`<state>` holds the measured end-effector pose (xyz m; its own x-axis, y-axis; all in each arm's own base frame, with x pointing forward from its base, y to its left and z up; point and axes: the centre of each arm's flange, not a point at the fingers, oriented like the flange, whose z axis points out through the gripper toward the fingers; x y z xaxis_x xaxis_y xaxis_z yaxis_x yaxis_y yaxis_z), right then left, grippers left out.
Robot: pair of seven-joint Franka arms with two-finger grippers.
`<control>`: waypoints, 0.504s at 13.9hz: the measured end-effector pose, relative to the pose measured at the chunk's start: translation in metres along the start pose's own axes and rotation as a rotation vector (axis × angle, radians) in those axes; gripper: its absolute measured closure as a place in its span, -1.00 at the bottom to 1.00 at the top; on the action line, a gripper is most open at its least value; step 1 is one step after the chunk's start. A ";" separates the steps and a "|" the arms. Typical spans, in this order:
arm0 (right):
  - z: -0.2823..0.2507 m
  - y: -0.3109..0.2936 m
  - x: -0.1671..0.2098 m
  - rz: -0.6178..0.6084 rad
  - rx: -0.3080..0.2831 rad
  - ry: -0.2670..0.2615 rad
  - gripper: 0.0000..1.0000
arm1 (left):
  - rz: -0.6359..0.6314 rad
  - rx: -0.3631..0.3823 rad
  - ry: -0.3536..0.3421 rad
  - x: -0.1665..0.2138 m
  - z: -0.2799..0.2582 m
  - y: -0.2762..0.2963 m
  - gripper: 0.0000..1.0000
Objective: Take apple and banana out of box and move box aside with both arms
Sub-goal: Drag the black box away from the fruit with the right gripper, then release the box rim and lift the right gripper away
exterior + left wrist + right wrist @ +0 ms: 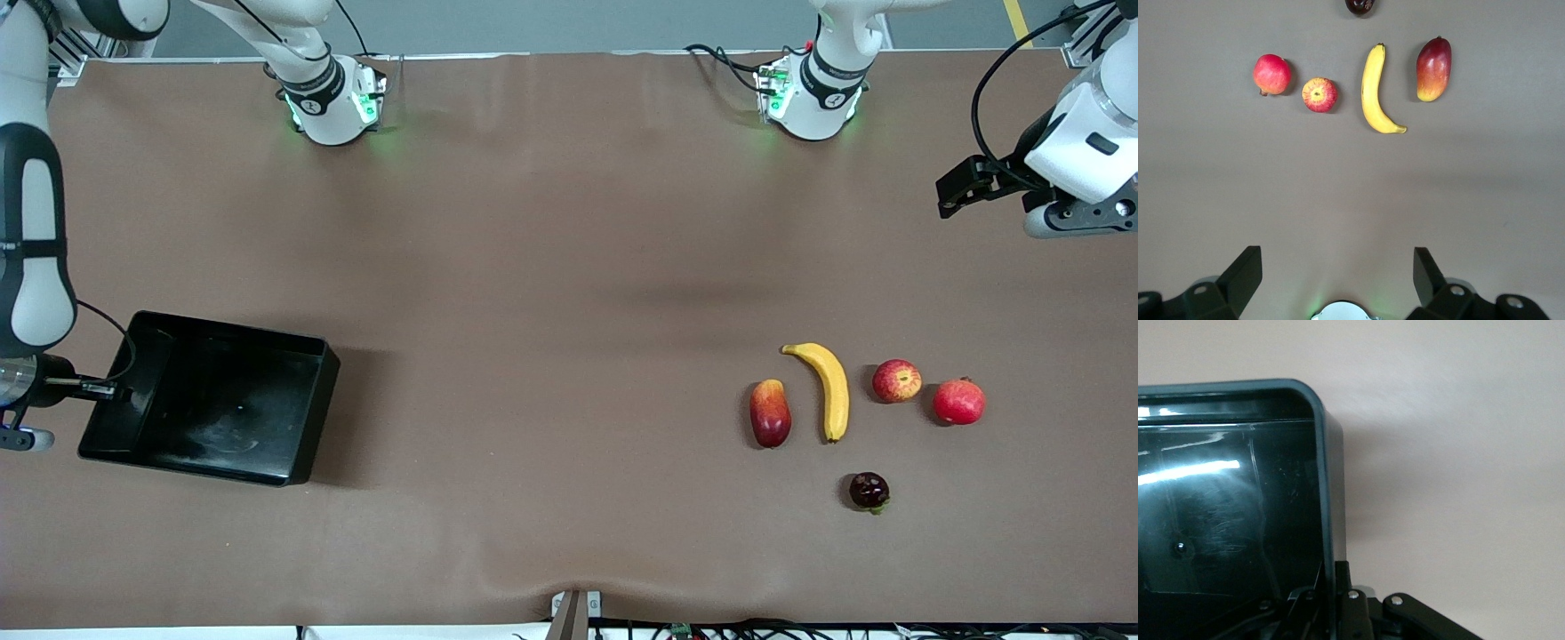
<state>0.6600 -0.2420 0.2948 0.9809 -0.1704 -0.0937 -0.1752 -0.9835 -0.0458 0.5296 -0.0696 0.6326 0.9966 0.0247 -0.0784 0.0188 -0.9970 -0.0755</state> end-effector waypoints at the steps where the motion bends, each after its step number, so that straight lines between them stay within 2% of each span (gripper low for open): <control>1: 0.014 0.014 -0.001 -0.012 0.002 -0.010 0.90 | 0.000 0.000 0.000 0.000 0.000 0.000 -1.00; 4: 0.038 0.029 -0.002 -0.059 0.005 -0.024 0.90 | -0.001 0.000 0.001 0.000 0.000 0.000 -1.00; 7: 0.046 0.028 0.001 -0.098 0.013 0.001 0.90 | -0.001 0.000 0.001 0.000 0.000 0.000 -1.00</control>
<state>0.6525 -0.2669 0.2478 0.9935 -0.0739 -0.0870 -0.0799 -0.9945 -0.0680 0.5296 -0.0692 0.6331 0.9967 0.0257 -0.0771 0.0199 -0.9970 -0.0754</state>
